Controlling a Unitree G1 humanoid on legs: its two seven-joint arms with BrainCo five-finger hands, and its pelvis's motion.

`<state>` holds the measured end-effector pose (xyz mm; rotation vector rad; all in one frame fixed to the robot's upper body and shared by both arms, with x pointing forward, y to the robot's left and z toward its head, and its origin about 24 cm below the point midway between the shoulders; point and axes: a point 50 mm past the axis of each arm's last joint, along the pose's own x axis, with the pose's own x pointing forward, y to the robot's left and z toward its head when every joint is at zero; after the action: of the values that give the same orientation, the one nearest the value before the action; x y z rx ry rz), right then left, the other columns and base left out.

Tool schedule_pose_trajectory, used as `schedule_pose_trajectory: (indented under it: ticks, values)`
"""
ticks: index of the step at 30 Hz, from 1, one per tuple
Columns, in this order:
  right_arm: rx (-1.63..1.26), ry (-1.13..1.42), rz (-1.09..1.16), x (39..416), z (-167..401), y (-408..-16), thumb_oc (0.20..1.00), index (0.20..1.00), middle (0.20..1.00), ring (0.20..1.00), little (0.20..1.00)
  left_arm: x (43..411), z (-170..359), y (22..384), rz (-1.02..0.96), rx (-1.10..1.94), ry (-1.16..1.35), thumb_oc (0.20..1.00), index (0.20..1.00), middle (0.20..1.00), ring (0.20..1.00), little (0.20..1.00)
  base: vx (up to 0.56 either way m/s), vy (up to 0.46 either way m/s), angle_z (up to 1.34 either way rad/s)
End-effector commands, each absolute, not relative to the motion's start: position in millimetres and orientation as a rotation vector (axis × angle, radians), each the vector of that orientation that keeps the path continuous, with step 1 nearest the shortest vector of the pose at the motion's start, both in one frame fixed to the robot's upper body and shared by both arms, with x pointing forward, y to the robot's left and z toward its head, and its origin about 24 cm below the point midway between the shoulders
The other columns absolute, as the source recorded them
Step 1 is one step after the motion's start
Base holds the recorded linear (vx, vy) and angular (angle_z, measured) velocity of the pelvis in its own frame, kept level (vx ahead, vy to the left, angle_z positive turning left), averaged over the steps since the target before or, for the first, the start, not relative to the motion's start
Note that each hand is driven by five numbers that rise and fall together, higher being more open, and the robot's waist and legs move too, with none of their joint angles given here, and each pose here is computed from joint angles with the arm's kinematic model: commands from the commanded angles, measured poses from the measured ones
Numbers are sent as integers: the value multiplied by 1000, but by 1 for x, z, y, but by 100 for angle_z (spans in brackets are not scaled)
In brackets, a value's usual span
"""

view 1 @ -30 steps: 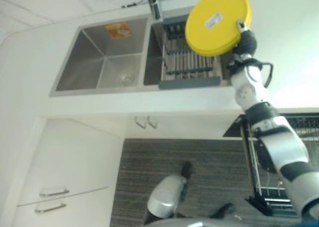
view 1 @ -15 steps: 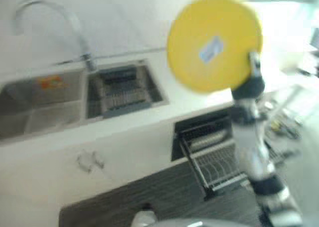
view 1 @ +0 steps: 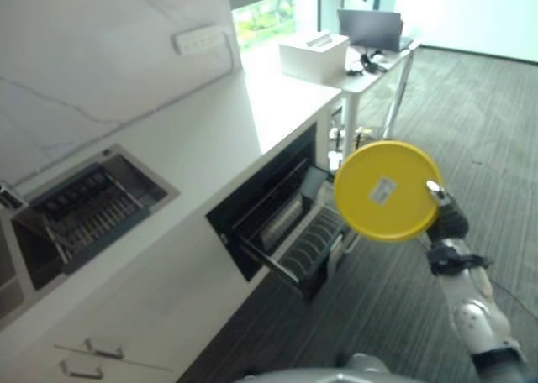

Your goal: Place the dishes in the dishwasher.

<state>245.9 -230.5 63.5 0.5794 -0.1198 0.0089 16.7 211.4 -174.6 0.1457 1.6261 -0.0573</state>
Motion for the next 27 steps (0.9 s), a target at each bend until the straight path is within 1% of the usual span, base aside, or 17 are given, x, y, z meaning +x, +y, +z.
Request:
schedule_pose_trajectory:
  ticks: [1, 6, 9, 13, 16, 17, 18, 20, 21, 22, 27]
  values:
    - [596, -396, 197, 278, 126, -206, 200, 200, 200, 200, 200, 41, -174, 204, -118, 147, 1567, 1000, 1000, 1000, 1000, 1000, 34, 28, 7]
    - [582, -368, 193, 280, 120, -203, 200, 200, 200, 200, 200, 34, -174, 207, -128, 148, 1583, 1000, 1000, 1000, 1000, 1000, 40, 55, 17]
    - [550, -364, 192, 284, 122, -200, 200, 200, 200, 200, 200, 42, -173, 209, -126, 168, 1561, 1000, 1000, 1000, 1000, 1000, -14, 95, 11]
    - [495, -396, 185, 296, 136, -199, 200, 200, 200, 200, 200, 66, -169, 214, -132, 219, 1497, 1000, 1000, 1000, 1000, 1000, -87, 88, 21]
    - [419, -465, 160, 308, 160, -201, 200, 200, 200, 200, 200, 94, -163, 217, -136, 261, 1419, 1000, 1000, 1000, 1000, 1000, -130, 48, 23]
    - [419, -465, 160, 308, 160, -201, 200, 200, 200, 200, 200, 94, -163, 217, -136, 261, 1419, 1000, 1000, 1000, 1000, 1000, -129, 33, 30]
    - [373, -488, 141, 313, 169, -204, 200, 200, 200, 200, 200, 106, -160, 217, -135, 276, 1383, 1000, 1000, 1000, 1000, 1000, -76, 44, 16]
    - [108, -547, 24, 328, 205, -224, 200, 200, 200, 200, 200, 135, -150, 220, -133, 316, 1267, 1000, 1000, 1000, 1000, 1000, -158, 58, 8]
    - [19, -548, -2, 331, 210, -228, 200, 200, 200, 200, 200, 140, -148, 220, -134, 313, 1251, 1000, 1000, 1000, 1000, 1000, -147, 37, 33]
    - [-162, -539, -53, 337, 218, -235, 200, 200, 200, 200, 200, 147, -145, 222, -137, 318, 1221, 1000, 1000, 1000, 1000, 1000, -42, 18, 33]
    - [-323, -518, -103, 345, 227, -242, 200, 200, 200, 200, 200, 159, -138, 229, -120, 330, 1172, 1000, 1000, 1000, 1000, 1000, -22, -21, 6]
